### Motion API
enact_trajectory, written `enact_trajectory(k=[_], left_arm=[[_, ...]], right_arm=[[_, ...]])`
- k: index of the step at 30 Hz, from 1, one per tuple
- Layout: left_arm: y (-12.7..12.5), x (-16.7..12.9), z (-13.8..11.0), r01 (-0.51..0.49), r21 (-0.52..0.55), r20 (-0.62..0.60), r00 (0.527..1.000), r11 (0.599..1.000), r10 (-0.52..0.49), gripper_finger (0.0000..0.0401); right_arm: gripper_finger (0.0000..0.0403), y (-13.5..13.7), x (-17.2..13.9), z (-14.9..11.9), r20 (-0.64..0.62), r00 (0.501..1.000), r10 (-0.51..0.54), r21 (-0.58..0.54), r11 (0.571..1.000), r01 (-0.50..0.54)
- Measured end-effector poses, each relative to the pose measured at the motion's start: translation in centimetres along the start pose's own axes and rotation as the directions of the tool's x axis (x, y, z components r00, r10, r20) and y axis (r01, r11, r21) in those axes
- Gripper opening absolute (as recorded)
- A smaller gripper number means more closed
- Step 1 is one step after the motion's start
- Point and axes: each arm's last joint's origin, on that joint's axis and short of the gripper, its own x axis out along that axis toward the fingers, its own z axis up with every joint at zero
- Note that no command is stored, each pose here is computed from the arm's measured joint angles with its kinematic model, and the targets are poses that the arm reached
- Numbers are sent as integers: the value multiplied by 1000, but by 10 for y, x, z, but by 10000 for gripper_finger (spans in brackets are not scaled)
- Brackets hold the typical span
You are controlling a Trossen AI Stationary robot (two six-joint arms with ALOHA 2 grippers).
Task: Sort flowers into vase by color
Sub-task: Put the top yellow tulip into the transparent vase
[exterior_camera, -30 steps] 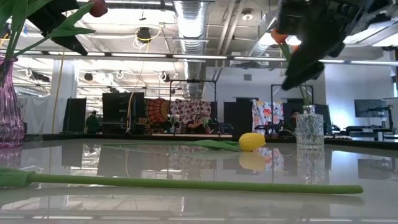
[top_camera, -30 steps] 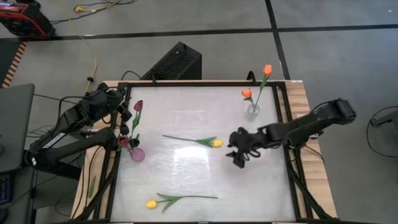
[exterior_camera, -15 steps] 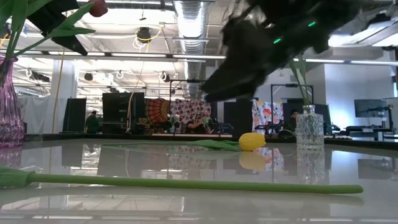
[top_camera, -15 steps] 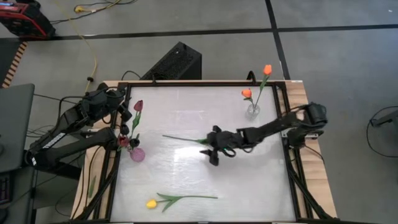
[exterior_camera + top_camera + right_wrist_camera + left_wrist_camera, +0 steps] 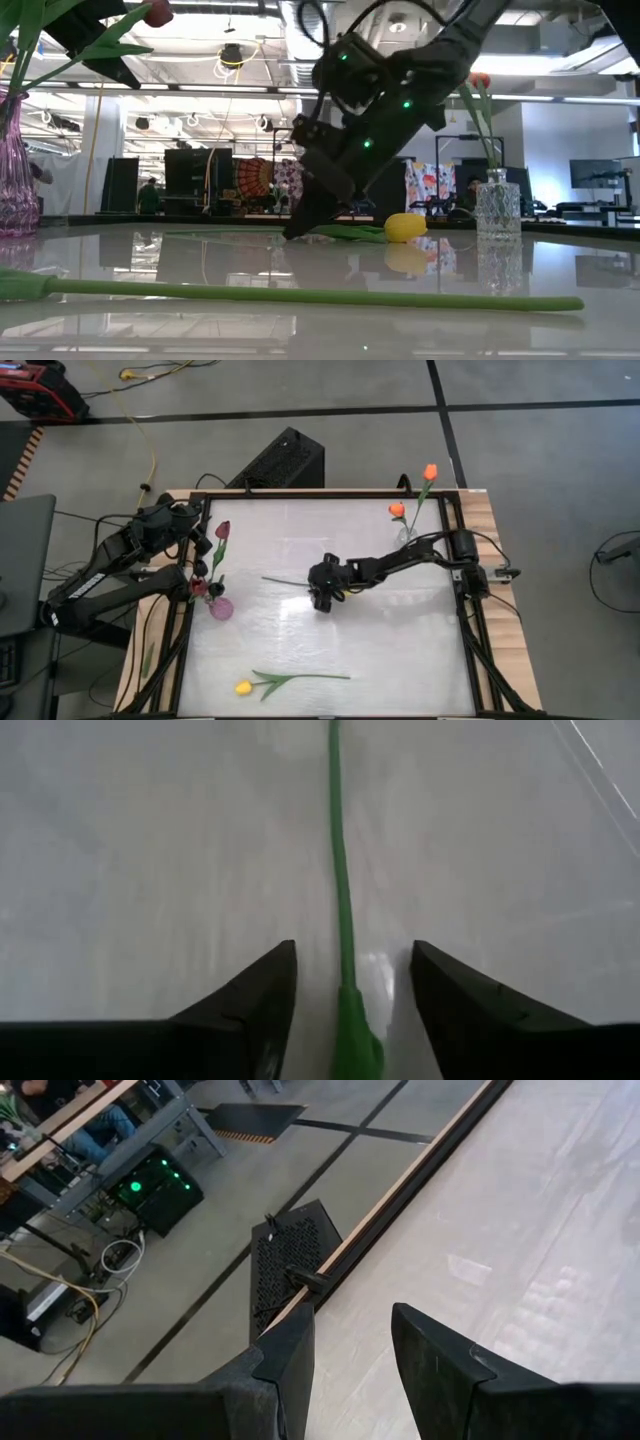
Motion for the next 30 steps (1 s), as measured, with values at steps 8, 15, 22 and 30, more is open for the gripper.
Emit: enact_trajectory(k=[8, 15, 22, 30], left_arm=[[0, 0, 0, 0, 1, 0, 1000, 1000, 0, 125], [0, 0, 0, 0, 1, 0, 1000, 1000, 0, 125], [0, 0, 0, 0, 0, 0, 1000, 1000, 0, 125], [0, 0, 0, 0, -4, -1, 1000, 1000, 0, 125]], right_arm=[[88, -1, -3, -5, -96, 995, -14, -24, 1000, 11], [32, -3, -6, -5, -115, 993, -8, 79, 997, 17], [29, 9, -50, -10, -289, 956, -52, -52, 998, 39], [29, 0, -151, -17, -541, 793, -281, -284, 948, 143]])
